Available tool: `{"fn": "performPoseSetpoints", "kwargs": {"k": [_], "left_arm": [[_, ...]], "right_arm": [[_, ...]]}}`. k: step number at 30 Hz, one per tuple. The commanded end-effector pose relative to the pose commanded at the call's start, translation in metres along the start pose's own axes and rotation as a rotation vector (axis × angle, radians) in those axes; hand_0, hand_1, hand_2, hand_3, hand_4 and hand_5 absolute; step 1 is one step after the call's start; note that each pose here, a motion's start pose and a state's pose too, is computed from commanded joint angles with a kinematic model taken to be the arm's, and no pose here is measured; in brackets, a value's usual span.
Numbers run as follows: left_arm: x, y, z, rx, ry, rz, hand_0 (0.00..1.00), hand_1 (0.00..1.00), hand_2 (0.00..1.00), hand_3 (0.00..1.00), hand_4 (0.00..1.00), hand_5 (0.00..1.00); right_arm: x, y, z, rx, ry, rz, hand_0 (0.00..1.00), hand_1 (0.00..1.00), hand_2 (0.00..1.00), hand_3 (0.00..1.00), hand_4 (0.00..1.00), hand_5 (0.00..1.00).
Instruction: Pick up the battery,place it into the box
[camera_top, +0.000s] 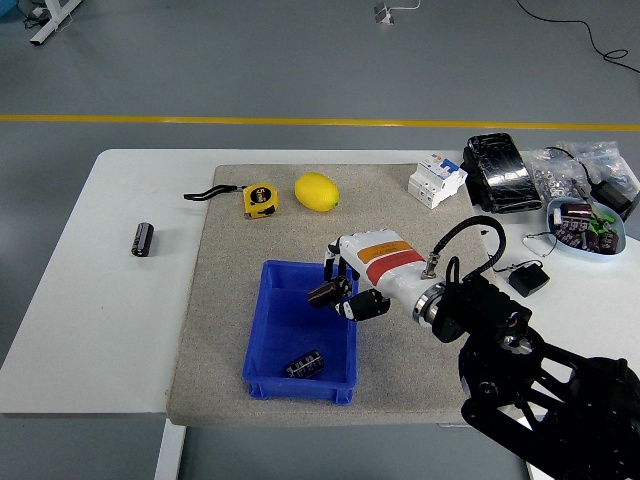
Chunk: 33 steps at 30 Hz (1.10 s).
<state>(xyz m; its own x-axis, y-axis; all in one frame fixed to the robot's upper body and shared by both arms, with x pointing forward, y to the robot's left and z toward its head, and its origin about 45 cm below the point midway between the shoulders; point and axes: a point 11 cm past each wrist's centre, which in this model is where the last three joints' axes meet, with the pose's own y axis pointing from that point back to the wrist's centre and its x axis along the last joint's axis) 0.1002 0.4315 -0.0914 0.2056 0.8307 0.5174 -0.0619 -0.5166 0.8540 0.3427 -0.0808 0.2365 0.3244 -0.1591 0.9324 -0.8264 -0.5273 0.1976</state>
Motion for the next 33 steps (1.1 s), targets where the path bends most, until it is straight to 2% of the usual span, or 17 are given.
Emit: {"fn": "performPoseSetpoints", "kwargs": {"k": [1, 2, 7, 8, 17, 24, 28, 31, 32, 33], "left_arm": [[0.000, 0.000, 0.000, 0.000, 0.000, 0.000, 0.568, 0.507, 0.530, 0.645, 0.634, 0.747], [0.000, 0.000, 0.000, 0.000, 0.001, 0.001, 0.567, 0.505, 0.525, 0.645, 0.636, 0.748], [0.001, 0.000, 0.001, -0.001, 0.000, 0.002, 0.567, 0.505, 0.525, 0.645, 0.636, 0.748], [0.001, 0.000, 0.001, -0.001, -0.002, 0.002, 0.565, 0.504, 0.524, 0.644, 0.636, 0.746], [0.001, 0.000, 0.000, 0.002, -0.004, 0.002, 0.564, 0.503, 0.522, 0.646, 0.637, 0.747], [0.001, -0.001, -0.003, 0.008, -0.007, 0.002, 0.563, 0.502, 0.520, 0.646, 0.636, 0.746], [0.001, -0.001, -0.004, 0.012, -0.010, 0.000, 0.563, 0.502, 0.520, 0.646, 0.637, 0.747], [0.001, -0.001, -0.005, 0.015, -0.013, 0.000, 0.563, 0.502, 0.520, 0.646, 0.637, 0.747], [0.001, -0.001, -0.005, 0.016, -0.013, 0.000, 0.564, 0.502, 0.520, 0.646, 0.637, 0.748], [0.001, -0.001, -0.005, 0.016, -0.013, 0.000, 0.564, 0.502, 0.520, 0.646, 0.637, 0.748]], "right_arm": [[-0.002, 0.000, -0.001, 0.003, 0.005, -0.009, 0.367, 0.397, 0.433, 0.441, 0.801, 0.114], [-0.003, 0.000, -0.001, 0.005, 0.010, -0.015, 0.425, 0.448, 0.512, 0.476, 0.855, 0.245], [-0.005, -0.001, 0.000, 0.002, 0.020, -0.025, 0.425, 0.448, 0.512, 0.476, 0.855, 0.245], [-0.006, -0.001, 0.000, 0.001, 0.021, -0.028, 0.393, 0.457, 0.541, 0.482, 0.894, 0.317], [-0.013, -0.001, 0.001, 0.000, 0.023, -0.050, 0.388, 0.462, 0.549, 0.483, 0.890, 0.313], [-0.012, -0.001, 0.001, -0.003, 0.017, -0.037, 0.391, 0.462, 0.550, 0.485, 0.885, 0.304], [-0.006, -0.002, 0.006, -0.016, 0.004, -0.018, 0.399, 0.461, 0.549, 0.486, 0.874, 0.277], [0.005, -0.003, 0.018, -0.049, -0.011, 0.020, 0.399, 0.461, 0.549, 0.486, 0.874, 0.277], [0.009, -0.003, 0.023, -0.063, -0.016, 0.033, 0.372, 0.465, 0.559, 0.486, 0.911, 0.339], [0.013, -0.004, 0.028, -0.076, -0.021, 0.044, 0.372, 0.465, 0.559, 0.486, 0.911, 0.339]]}}
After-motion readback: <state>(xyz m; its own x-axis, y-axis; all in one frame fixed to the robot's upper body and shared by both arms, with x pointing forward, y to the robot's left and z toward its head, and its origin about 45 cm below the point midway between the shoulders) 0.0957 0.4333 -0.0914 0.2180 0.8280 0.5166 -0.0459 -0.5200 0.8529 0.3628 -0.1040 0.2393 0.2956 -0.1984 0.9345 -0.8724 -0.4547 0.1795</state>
